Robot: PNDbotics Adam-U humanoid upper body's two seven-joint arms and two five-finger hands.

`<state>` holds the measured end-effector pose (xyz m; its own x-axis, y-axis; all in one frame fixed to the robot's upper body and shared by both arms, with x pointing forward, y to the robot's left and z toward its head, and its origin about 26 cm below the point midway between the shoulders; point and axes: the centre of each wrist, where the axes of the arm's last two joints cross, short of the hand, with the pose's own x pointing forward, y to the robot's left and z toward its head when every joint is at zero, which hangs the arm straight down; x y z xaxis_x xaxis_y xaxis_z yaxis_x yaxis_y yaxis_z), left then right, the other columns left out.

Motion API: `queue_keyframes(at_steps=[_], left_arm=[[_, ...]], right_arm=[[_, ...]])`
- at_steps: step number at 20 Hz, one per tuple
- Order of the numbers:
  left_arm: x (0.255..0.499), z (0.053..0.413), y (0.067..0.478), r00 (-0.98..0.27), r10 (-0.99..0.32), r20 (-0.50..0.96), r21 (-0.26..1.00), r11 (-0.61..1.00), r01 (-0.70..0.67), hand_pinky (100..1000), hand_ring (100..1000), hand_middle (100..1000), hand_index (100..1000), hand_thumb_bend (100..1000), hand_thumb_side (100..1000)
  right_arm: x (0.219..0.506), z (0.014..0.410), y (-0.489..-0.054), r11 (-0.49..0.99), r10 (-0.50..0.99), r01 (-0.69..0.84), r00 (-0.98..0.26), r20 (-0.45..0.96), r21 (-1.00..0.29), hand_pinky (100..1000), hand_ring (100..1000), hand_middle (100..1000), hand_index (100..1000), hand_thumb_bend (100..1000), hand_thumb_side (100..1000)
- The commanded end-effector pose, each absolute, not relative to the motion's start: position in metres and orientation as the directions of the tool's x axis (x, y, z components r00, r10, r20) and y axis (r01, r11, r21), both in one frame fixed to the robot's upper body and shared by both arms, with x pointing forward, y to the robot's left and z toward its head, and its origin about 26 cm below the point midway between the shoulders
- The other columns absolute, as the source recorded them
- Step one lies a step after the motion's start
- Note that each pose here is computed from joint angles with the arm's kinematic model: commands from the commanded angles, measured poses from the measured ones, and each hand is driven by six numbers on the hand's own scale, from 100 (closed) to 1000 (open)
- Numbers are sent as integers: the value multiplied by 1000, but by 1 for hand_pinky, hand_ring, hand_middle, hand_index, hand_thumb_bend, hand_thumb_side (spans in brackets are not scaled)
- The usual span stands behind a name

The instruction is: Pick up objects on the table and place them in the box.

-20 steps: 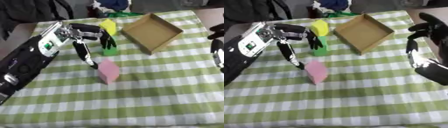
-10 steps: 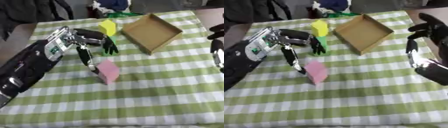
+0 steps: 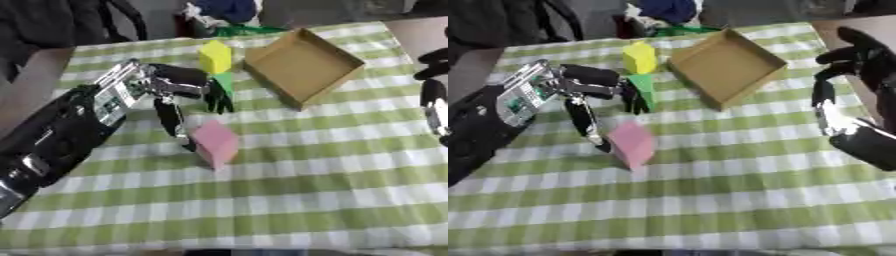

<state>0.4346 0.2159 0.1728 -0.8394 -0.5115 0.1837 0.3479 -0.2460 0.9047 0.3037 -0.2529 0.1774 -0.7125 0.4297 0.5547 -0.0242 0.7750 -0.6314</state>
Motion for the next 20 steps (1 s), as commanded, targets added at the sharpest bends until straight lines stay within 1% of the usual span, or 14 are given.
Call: queue_keyframes(at_steps=[1, 9, 16, 20], left_arm=[[437, 180, 215, -950, -297, 97, 817, -521, 246, 727, 656, 645, 851, 666, 144], [438, 170, 209, -952, -284, 113, 808, -531, 254, 714, 639, 618, 829, 641, 136], [440, 155, 209, -950, -287, 124, 784, -559, 271, 696, 603, 569, 778, 575, 121], [442, 157, 211, -946, -300, 125, 791, -545, 278, 673, 544, 478, 680, 447, 100]], right_arm=[[303, 184, -254, 765, 434, -16, -726, 534, -644, 834, 665, 708, 965, 100, 416], [303, 184, -254, 764, 433, -19, -726, 534, -645, 834, 665, 707, 966, 100, 419], [304, 184, -253, 763, 434, -19, -726, 534, -646, 834, 665, 707, 966, 100, 425], [304, 183, -254, 763, 434, -19, -725, 535, -646, 835, 665, 707, 966, 100, 427]])
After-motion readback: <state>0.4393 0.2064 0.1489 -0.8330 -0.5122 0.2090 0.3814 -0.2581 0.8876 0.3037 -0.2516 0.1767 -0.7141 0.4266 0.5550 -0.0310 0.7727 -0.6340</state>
